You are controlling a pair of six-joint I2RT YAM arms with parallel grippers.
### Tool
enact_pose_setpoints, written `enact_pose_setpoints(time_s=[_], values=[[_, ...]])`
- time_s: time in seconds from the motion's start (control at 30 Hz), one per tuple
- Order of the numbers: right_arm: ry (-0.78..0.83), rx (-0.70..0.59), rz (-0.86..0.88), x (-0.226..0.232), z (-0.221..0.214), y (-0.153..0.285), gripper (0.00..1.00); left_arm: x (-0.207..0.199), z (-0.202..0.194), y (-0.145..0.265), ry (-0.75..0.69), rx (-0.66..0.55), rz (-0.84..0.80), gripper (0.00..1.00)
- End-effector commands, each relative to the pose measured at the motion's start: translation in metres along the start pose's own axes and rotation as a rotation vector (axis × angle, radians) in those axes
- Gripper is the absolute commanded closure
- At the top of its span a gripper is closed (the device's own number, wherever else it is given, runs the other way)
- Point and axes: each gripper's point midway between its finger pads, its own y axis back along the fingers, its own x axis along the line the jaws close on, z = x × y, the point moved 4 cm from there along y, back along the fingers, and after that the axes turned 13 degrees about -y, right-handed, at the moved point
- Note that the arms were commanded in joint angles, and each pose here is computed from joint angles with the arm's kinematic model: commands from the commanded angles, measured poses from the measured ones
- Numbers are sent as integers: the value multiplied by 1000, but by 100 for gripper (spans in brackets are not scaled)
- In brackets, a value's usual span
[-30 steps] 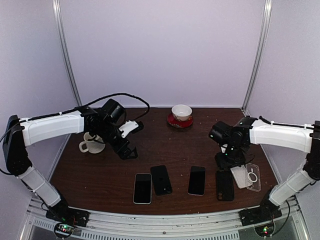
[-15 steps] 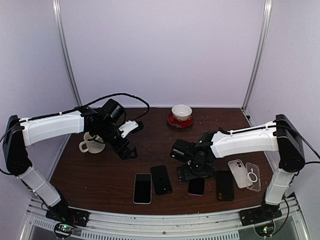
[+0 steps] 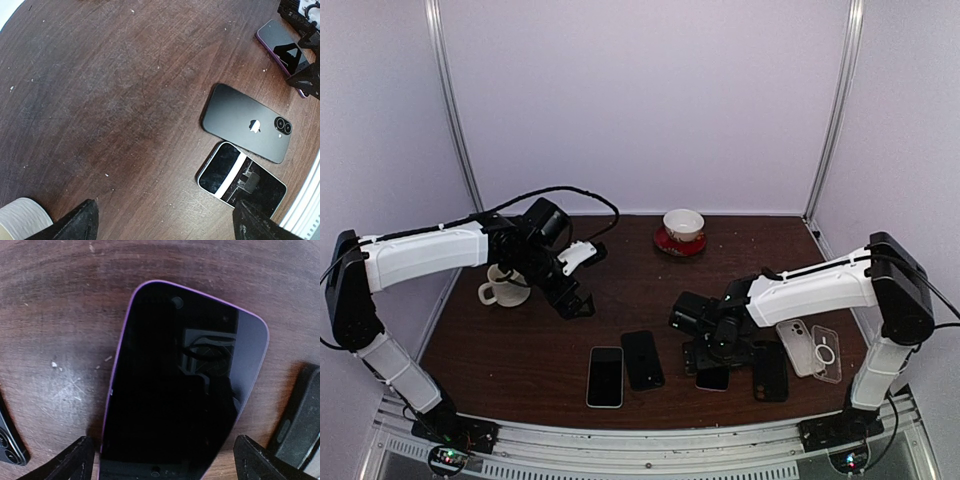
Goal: Put the phone into the phone case
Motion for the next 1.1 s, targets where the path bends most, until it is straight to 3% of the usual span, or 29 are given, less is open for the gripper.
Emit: enact_pose_setpoints(time_s=[0.0,0.23,0.53,0.63,0.73,0.93,1.07], values=[[14,73,-6,-13,-11,-10,2,-2,2,-1,-7,-8,-4,2],[9,62,52,1,4,-13,14,-3,2,-4,-7,0,-14,2],[-6,-11,93,39,36,-10,20,-2,1,-4,-16,6,2,3],[-20,-33,96,37,39,-5,19,-2,1,-3,-17,2,1,2],[19,-37,92,34,42,8,11,-3,2,-2,-17,-1,-4,3],[44,-111,-1,-23,53,59,4,-4,2,-2,-14,-6,-9,2],[-64,-42,-49,-79,34,40,11,-4,3,-1,-15,-10,-8,2]])
